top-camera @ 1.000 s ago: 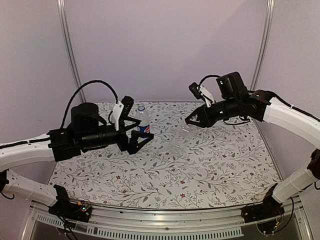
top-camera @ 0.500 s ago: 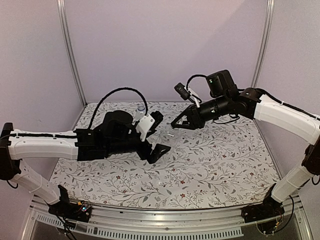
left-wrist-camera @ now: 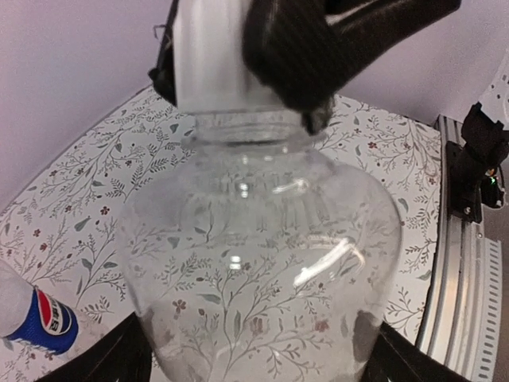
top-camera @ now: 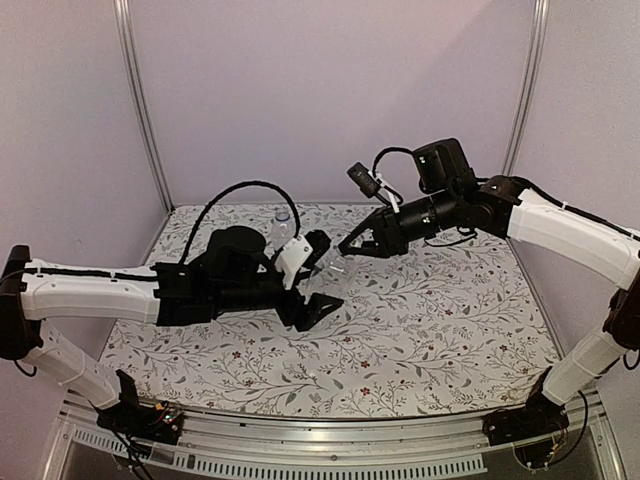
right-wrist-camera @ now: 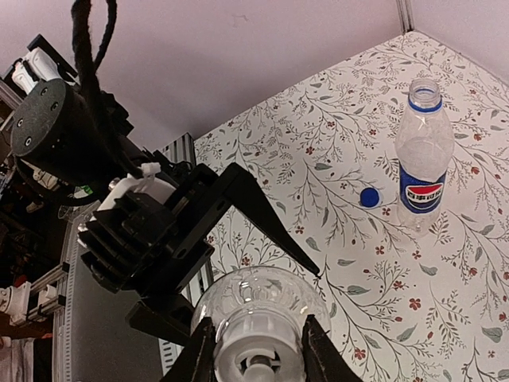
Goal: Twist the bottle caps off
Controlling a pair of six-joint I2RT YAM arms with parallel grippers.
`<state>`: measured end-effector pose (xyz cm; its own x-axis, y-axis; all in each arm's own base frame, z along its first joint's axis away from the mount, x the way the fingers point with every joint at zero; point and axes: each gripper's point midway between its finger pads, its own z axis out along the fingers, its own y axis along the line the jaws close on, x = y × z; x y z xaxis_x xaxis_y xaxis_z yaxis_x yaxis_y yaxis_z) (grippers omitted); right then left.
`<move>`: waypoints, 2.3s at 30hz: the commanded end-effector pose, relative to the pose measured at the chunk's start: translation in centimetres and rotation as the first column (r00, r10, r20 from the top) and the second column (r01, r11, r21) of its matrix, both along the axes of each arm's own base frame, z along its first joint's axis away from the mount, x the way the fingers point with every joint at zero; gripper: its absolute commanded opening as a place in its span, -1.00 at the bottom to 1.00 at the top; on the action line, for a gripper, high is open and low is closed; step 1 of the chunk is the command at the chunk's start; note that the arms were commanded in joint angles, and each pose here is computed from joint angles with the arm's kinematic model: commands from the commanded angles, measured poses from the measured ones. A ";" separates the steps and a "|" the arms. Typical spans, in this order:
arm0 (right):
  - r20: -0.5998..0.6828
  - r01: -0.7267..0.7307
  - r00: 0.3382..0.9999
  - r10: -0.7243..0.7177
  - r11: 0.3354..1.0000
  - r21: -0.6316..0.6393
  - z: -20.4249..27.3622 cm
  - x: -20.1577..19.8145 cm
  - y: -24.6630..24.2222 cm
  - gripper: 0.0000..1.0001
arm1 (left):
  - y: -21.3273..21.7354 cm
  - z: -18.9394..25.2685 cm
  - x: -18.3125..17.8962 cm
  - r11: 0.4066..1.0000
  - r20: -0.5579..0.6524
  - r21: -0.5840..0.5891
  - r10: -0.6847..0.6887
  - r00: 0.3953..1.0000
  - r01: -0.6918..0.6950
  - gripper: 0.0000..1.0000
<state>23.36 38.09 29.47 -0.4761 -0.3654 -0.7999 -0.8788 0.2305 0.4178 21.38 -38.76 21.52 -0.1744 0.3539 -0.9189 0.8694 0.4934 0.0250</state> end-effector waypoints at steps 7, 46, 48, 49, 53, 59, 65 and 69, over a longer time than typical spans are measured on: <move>0.017 -0.026 1.000 0.025 0.998 0.051 1.7 -0.3 0.6 -1.00 | 0.0 -0.3 -0.6 0.998 -0.026 -0.046 -0.047 0.999 0.046 0.52; 0.041 0.078 0.995 -0.091 0.963 0.257 4.1 -0.2 3.1 0.19 | -1.1 2.1 -1.5 0.894 -0.144 -0.447 -0.093 0.985 0.020 -0.20; 0.037 0.076 0.995 -0.088 0.965 0.251 3.8 -0.2 3.1 0.16 | -1.1 2.1 -1.5 0.894 -0.143 -0.447 -0.094 0.985 0.020 -0.20; 0.036 0.078 0.995 -0.090 0.966 0.247 3.6 -0.2 3.1 0.19 | -1.1 2.0 -1.5 0.895 -0.144 -0.446 -0.094 0.985 0.020 -0.21; 0.041 0.110 0.991 -0.124 0.963 0.246 3.0 0.5 3.1 0.28 | -1.0 2.2 -1.7 0.894 -0.139 -0.448 -0.097 0.986 0.025 -0.21; 0.032 0.109 0.992 -0.120 0.964 0.243 2.8 0.4 3.1 0.06 | -0.8 2.1 -1.7 0.894 -0.138 -0.447 -0.094 0.986 0.023 -0.22; 0.025 0.095 0.994 -0.104 0.965 0.244 2.6 0.2 3.2 -0.40 | -0.6 2.2 -1.7 0.892 -0.136 -0.451 -0.088 0.987 0.017 -0.23; 0.015 0.093 0.995 -0.100 0.966 0.241 2.2 0.2 3.3 -0.39 | -0.4 2.3 -1.8 0.891 -0.131 -0.454 -0.089 0.987 0.020 -0.23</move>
